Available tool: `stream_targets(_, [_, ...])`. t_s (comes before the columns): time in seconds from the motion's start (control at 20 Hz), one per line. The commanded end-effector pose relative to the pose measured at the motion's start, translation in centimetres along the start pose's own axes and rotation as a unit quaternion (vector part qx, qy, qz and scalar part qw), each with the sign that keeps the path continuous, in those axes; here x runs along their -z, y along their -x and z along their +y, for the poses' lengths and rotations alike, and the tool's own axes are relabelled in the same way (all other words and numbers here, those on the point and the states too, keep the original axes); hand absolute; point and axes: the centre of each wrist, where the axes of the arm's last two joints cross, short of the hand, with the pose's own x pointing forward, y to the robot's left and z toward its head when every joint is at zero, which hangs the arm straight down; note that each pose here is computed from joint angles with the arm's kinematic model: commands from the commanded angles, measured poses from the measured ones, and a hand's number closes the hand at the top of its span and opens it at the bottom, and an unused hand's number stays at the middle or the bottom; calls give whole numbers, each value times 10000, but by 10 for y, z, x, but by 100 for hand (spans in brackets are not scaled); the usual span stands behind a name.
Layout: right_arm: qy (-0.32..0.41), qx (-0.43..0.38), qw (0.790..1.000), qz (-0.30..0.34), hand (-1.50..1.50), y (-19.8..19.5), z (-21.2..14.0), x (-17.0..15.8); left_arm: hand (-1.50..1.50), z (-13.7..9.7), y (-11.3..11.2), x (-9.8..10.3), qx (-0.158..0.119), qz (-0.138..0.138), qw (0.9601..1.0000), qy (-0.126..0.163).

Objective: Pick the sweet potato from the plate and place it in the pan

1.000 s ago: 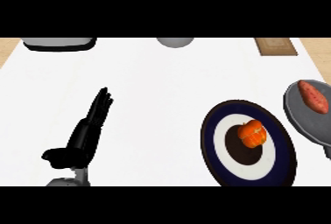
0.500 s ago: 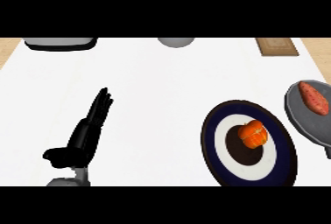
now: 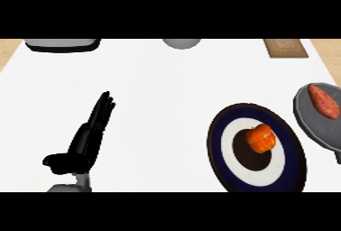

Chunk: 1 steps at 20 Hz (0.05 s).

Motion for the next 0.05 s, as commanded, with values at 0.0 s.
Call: stream_targets(0.0, [63, -299, 9994, -188, -150, -7, -13, 3, 0, -18, -9, 15, 39, 1, 10000, 64])
